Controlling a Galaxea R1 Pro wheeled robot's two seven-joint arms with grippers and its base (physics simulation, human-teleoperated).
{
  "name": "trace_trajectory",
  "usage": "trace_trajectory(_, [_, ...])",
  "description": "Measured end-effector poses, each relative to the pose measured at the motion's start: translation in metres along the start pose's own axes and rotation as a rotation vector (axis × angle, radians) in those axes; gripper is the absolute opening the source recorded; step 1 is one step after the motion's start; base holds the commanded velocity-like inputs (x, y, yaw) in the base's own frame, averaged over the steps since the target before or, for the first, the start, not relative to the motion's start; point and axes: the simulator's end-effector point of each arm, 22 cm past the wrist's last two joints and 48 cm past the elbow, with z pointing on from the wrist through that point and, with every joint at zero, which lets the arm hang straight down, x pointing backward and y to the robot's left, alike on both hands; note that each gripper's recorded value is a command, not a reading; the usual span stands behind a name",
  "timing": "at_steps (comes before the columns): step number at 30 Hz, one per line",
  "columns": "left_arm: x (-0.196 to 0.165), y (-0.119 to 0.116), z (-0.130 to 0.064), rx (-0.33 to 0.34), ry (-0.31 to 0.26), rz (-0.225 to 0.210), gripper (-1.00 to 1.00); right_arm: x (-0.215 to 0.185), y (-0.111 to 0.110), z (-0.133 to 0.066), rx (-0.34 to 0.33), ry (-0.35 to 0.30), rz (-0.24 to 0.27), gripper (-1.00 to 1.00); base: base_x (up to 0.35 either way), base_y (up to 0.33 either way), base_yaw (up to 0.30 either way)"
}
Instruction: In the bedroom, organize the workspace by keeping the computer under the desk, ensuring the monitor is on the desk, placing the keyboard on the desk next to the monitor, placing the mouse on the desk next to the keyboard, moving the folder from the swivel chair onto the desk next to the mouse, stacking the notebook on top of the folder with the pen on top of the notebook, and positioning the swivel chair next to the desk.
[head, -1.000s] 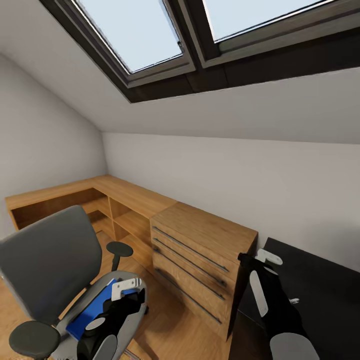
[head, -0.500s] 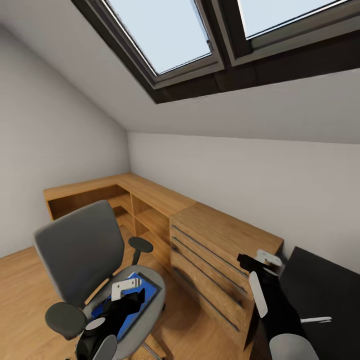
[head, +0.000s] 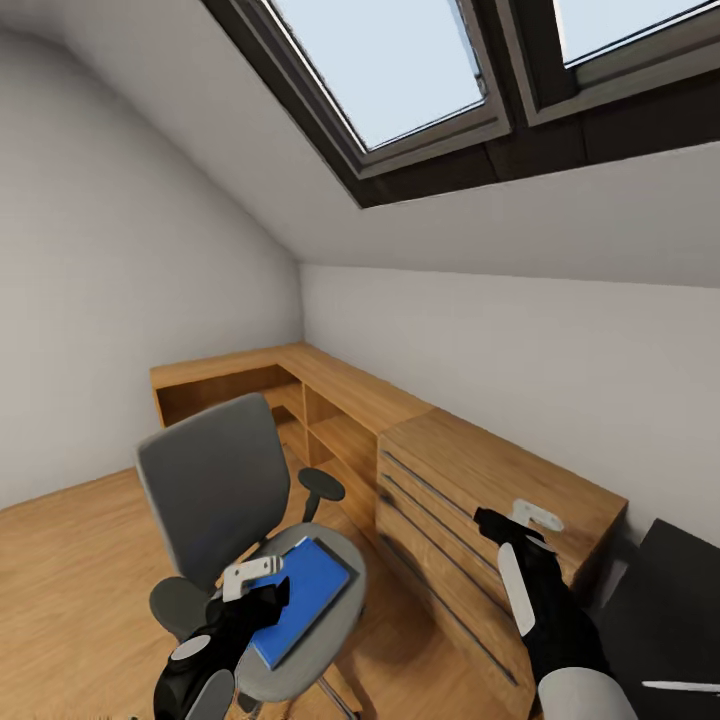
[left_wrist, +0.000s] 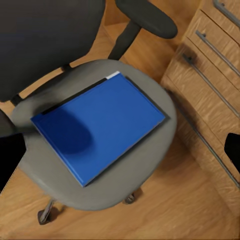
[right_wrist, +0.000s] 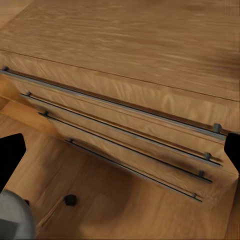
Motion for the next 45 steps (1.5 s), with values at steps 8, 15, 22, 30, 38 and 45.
trace_trajectory(8, [0.000, 0.000, 0.000, -0.001, -0.001, 0.000, 1.00, 0.001, 0.005, -0.001, -0.009, -0.001, -0.014, 1.00, 0.000, 0.000, 0.280])
trace_trajectory(15, [0.000, 0.001, 0.000, -0.002, -0.001, 0.000, 1.00, 0.002, 0.009, -0.002, -0.016, -0.001, -0.022, 1.00, 0.000, 0.000, 0.280])
trace_trajectory(22, [0.000, 0.001, 0.001, -0.003, 0.001, 0.000, 1.00, 0.004, 0.013, -0.001, -0.022, 0.002, -0.032, 1.00, 0.000, 0.000, 0.274])
trace_trajectory(30, [0.003, 0.002, 0.003, -0.005, 0.008, 0.001, 1.00, 0.008, 0.023, -0.001, -0.038, 0.004, -0.055, 1.00, 0.000, 0.000, 0.254])
trace_trajectory(38, [0.005, 0.005, 0.005, -0.011, 0.015, -0.002, 1.00, 0.014, 0.023, 0.001, -0.035, 0.014, -0.059, 1.00, 0.000, 0.000, 0.243])
trace_trajectory(45, [0.001, 0.021, 0.009, -0.042, 0.012, -0.027, 1.00, 0.022, 0.022, 0.004, -0.032, 0.030, -0.065, 1.00, 0.000, 0.000, 0.237])
